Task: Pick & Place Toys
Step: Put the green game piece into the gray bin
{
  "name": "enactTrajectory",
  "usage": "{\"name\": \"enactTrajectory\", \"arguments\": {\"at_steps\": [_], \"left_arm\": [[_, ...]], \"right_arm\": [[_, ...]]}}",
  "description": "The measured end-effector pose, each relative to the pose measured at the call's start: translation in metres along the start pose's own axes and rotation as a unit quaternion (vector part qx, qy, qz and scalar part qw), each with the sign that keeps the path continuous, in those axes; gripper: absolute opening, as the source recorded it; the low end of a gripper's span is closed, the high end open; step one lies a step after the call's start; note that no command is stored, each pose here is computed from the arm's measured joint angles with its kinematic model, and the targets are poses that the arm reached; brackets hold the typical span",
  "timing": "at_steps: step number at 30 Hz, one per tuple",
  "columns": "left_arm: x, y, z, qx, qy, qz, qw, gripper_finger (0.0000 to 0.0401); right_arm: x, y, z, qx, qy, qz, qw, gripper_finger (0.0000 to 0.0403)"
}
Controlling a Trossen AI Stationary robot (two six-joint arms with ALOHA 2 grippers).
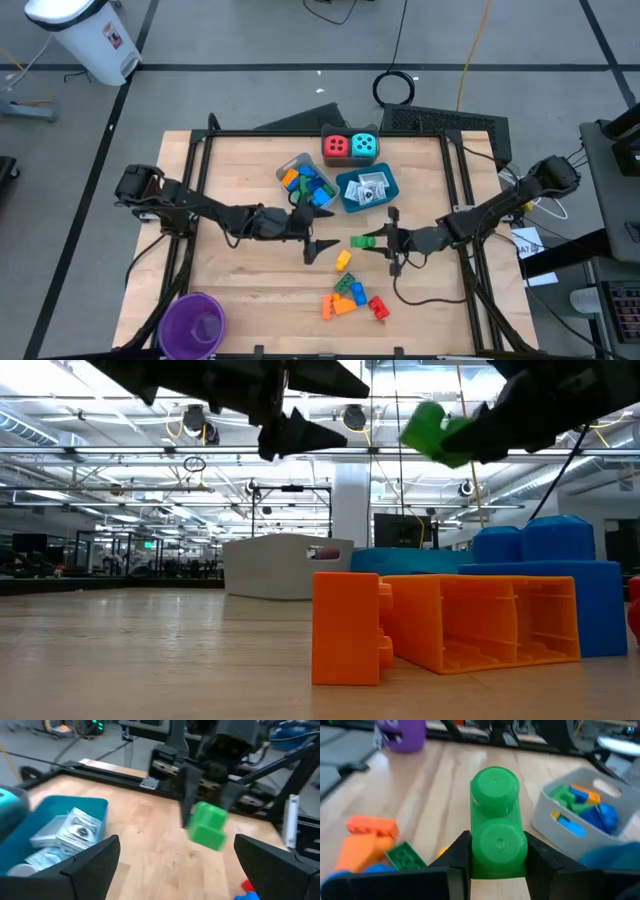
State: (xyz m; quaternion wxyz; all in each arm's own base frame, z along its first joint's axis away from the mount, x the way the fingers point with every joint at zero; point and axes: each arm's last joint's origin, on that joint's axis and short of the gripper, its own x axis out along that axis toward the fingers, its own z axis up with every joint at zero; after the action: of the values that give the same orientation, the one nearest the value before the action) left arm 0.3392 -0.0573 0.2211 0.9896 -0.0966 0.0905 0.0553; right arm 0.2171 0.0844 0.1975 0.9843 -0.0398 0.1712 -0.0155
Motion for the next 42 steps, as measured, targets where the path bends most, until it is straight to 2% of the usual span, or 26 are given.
{"name": "enactTrajectory", "arguments": {"at_steps": [7, 12, 15, 18, 26, 31, 39, 40, 42], "left_arm": [[0.007, -0.013, -0.003, 0.049, 0.009, 0.010, 0.999, 0.0397], [0.034, -0.023, -0.021, 0.130, 0.034, 0.008, 0.991, 0.0397], [0.049, -0.029, -0.021, 0.160, 0.029, -0.006, 0.987, 0.0397], [0.059, -0.034, -0.013, 0.152, 0.011, -0.008, 0.988, 0.0397], [0.060, -0.035, -0.008, 0.126, 0.014, -0.012, 0.992, 0.0389], [0.060, -0.036, -0.010, 0.124, 0.023, -0.028, 0.992, 0.0323], [0.060, -0.034, -0.009, 0.129, 0.021, -0.028, 0.991, 0.0158], [0.061, -0.033, -0.008, 0.129, 0.021, -0.028, 0.991, 0.0142], [0.062, -0.031, -0.006, 0.131, 0.021, -0.026, 0.991, 0.0141]], "right_arm": [[0.001, 0.002, 0.003, -0.001, -0.018, 0.004, 1.000, 0.0096], [0.001, 0.002, 0.004, 0.000, -0.021, 0.018, 1.000, 0.0097], [0.001, 0.003, 0.003, -0.002, -0.019, 0.030, 0.999, 0.0097], [0.001, 0.003, 0.002, -0.003, -0.016, 0.030, 0.999, 0.0097], [0.001, 0.003, 0.002, -0.004, -0.015, 0.030, 0.999, 0.0097], [0.001, 0.003, 0.002, -0.003, -0.016, 0.030, 0.999, 0.0098], [0.001, 0.003, 0.002, -0.001, -0.019, 0.028, 0.999, 0.0103], [0.001, 0.003, 0.002, 0.000, -0.019, 0.027, 0.999, 0.0107], [0.001, 0.003, 0.002, -0.001, -0.018, 0.027, 0.999, 0.0118]]}}
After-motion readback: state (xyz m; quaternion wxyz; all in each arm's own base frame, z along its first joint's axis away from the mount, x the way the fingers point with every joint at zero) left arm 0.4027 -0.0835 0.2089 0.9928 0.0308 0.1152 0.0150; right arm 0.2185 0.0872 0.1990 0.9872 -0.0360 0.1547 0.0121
